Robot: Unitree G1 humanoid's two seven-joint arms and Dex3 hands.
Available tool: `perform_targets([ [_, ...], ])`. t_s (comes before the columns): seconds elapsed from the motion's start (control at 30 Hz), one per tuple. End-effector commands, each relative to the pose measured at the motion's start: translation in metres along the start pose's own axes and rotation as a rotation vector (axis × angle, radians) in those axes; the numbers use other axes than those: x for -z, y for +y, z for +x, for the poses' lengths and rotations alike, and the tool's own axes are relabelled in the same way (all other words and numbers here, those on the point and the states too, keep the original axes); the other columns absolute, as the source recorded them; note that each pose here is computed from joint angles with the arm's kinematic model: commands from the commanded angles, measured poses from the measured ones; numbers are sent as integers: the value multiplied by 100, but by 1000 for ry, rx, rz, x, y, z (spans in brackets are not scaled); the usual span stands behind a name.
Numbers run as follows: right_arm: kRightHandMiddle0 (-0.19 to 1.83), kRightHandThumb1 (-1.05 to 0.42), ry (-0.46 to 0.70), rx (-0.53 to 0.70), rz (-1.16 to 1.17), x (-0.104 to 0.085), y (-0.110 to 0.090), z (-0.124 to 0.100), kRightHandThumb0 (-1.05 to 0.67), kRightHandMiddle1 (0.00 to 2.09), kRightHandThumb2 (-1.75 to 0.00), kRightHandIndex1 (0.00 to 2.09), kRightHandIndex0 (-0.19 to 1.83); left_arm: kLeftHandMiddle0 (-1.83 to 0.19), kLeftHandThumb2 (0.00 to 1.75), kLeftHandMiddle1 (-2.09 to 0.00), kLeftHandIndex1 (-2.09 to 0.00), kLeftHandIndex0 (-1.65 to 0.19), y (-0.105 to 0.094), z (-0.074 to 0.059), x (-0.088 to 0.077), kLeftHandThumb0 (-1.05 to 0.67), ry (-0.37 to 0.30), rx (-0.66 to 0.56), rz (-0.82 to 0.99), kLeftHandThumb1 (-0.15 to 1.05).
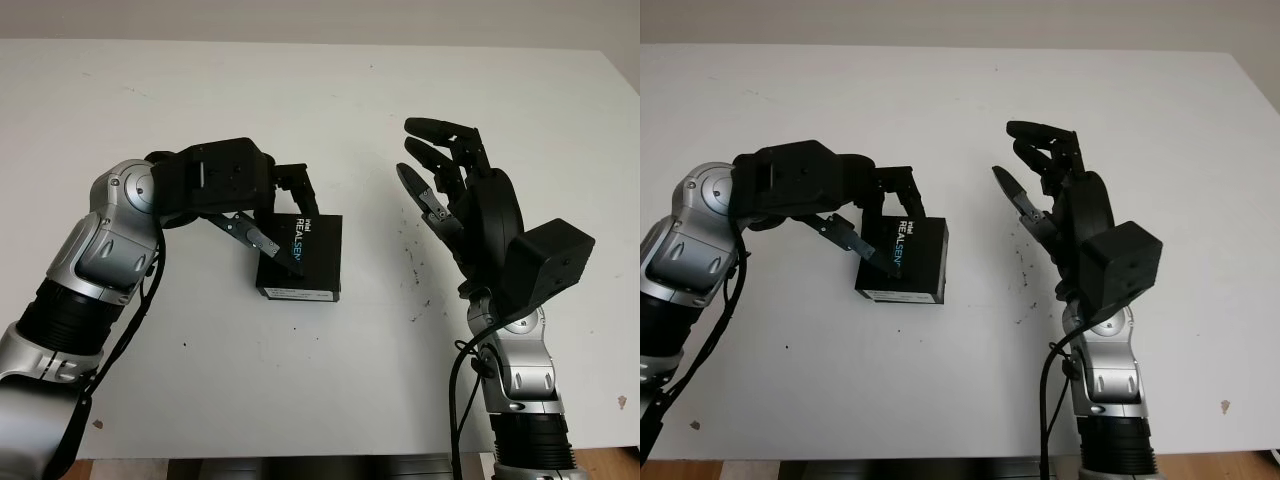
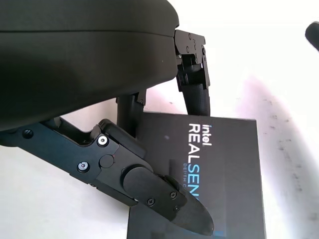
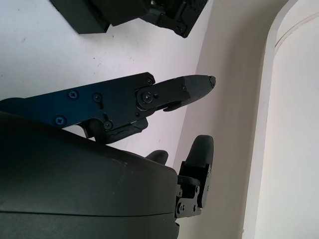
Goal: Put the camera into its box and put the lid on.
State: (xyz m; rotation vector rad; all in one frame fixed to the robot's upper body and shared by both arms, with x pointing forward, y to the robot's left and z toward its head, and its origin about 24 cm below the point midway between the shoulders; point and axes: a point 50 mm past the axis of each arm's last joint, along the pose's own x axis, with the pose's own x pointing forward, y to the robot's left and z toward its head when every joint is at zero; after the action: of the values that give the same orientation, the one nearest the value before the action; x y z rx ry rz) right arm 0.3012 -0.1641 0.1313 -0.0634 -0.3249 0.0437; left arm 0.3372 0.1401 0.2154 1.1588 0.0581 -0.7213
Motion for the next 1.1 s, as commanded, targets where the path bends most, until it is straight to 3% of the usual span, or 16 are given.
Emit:
perform_targets([
  [0.0,-5,-105,-10,2,2,-2,-1,-2,-53,119,-9,75,0,2,6,-191,-163,7,-1,-2,0,-35,62,29,94,94],
  [0.03,-6,-105,-10,1,1,-2,-1,-2,-52,119,-10,74,-1,10,6,-183,-144,12,-2,-3,0,-39,86,40,156,95],
  [0.1,-6,-105,-9,0,2,-2,-1,-3,-52,119,-10,74,-1,10,5,-76,-57,9,-3,-5,-1,-50,120,53,233,96],
  [0.13,-6,-105,-8,0,2,-2,-1,-3,-52,118,-10,74,-1,5,5,-47,-35,6,-4,-6,-1,-52,128,54,250,96],
  [0.2,-6,-105,-8,-1,5,-1,-2,-3,-53,118,-10,74,-1,3,6,-19,-15,6,-4,-7,0,-54,135,53,266,97],
  [0.47,-5,-105,-6,-8,0,-1,-2,-4,-52,116,-10,74,-1,15,7,-5,-6,11,-7,-8,-3,-58,141,0,340,101],
  [1.07,-6,-105,17,-19,13,3,0,-6,-54,119,-10,75,-1,4,7,-7,-8,2,8,-9,-14,-52,-17,-253,325,105],
])
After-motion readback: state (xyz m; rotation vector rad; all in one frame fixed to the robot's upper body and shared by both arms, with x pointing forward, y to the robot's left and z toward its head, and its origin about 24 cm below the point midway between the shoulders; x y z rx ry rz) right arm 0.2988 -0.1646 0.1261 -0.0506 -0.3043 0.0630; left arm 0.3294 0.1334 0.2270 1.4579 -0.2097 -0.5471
